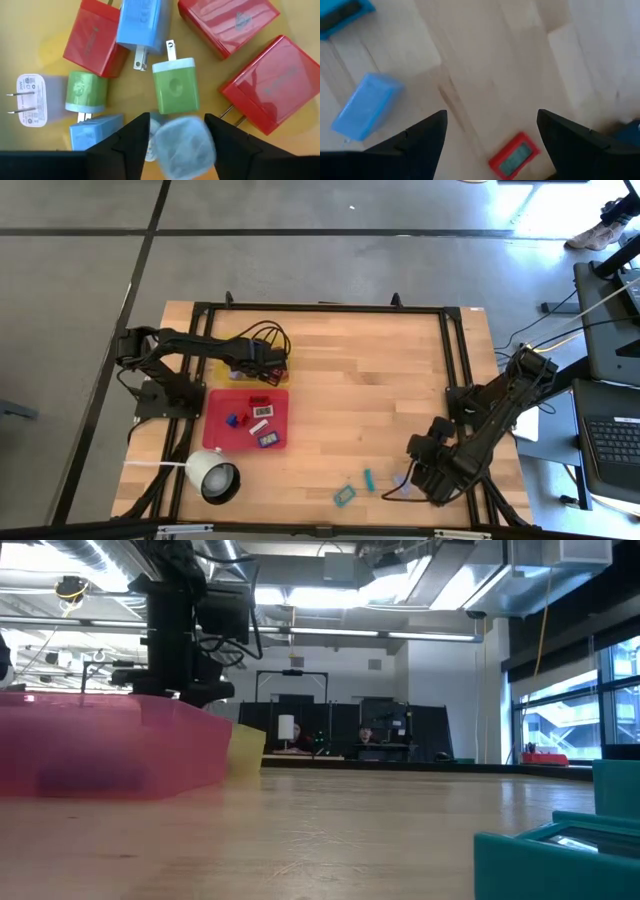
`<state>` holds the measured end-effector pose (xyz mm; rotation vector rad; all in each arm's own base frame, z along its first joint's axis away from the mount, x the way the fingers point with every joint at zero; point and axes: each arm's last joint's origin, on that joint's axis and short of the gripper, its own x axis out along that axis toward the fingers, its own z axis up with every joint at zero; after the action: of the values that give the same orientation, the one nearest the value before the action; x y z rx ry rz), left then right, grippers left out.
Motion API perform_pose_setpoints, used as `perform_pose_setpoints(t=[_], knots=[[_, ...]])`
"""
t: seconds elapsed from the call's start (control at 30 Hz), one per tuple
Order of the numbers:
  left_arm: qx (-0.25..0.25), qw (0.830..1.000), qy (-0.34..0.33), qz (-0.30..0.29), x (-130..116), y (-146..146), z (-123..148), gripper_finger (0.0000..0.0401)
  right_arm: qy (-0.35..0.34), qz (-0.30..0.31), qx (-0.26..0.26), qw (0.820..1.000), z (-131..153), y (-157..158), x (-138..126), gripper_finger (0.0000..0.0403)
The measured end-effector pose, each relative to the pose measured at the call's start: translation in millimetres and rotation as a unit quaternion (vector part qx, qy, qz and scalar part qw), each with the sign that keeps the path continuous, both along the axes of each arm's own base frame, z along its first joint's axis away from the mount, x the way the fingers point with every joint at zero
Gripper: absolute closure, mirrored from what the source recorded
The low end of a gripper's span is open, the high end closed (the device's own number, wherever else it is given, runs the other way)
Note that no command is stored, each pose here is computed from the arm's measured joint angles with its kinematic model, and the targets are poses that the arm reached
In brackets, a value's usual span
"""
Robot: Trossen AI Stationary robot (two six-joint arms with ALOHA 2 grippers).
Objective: Pick & Place Office items
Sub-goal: Put the violet charger adapter into the yellow bin, then put the blue charger adapter into the yellow bin
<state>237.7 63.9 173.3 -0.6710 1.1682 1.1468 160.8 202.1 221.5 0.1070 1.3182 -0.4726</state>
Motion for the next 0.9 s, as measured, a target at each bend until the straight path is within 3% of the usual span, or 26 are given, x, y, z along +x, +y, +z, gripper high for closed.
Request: perform_pose_setpoints(t=[0.33, 0.6, 0.73, 0.9], knots=[[-0.043, 0.999, 0.007, -0.03, 0.5, -2.0, 2.7, 0.0169, -0.065, -0.121, 0.077, 0.988, -3.7, 12.3, 7.2, 0.0091], [-0.047, 0.997, 0.013, -0.057, 8.7, -0.4, 25.5, 0.017, -0.081, -0.159, 0.132, 0.975, -14.4, 27.0, 16.9, 0.0091], [-0.023, 0.998, 0.005, -0.065, 13.4, -2.8, 38.4, 0.0178, -0.07, -0.18, 0.139, 0.971, -21.6, 30.6, 19.7, 0.0091], [0.046, 0.995, -0.033, -0.079, 22.4, -20.7, 60.8, 0.019, -0.054, -0.185, 0.153, 0.969, -31.5, 37.5, 23.3, 0.0091]])
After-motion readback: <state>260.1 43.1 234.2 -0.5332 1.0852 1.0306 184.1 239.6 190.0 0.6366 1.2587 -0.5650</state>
